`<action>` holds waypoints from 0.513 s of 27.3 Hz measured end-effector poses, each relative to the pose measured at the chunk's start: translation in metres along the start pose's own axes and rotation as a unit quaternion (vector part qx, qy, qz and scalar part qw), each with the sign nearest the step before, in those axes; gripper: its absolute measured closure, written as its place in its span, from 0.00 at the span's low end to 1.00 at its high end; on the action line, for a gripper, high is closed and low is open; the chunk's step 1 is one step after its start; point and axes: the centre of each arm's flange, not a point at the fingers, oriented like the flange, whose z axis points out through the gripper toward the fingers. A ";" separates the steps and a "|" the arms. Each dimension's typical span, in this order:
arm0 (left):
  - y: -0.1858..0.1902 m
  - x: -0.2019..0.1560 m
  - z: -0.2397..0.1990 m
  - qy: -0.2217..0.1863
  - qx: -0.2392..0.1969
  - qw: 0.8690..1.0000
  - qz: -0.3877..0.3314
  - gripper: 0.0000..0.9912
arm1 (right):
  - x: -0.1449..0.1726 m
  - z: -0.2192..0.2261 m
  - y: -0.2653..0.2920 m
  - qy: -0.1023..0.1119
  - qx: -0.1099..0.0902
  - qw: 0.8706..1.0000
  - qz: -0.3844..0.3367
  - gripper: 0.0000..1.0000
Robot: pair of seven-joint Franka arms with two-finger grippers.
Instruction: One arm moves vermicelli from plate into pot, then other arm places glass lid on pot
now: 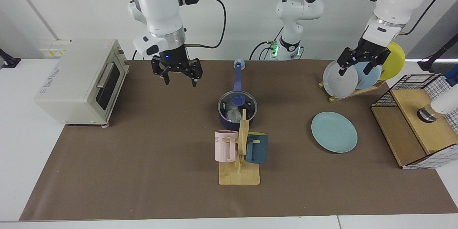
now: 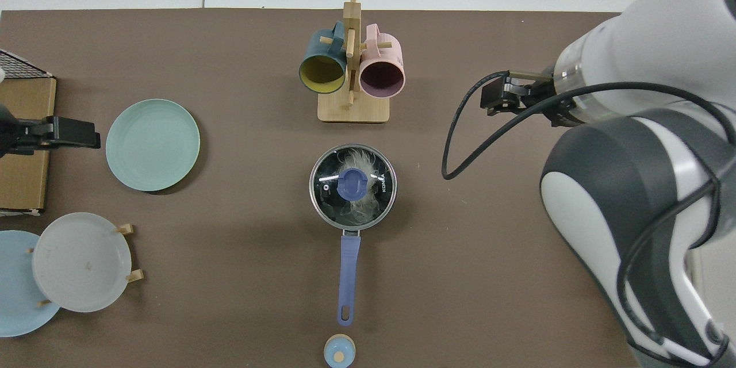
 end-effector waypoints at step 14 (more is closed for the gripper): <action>0.005 -0.001 0.001 -0.005 0.000 1.000 0.005 0.00 | 0.037 -0.003 0.110 0.007 -0.034 0.999 -0.021 0.01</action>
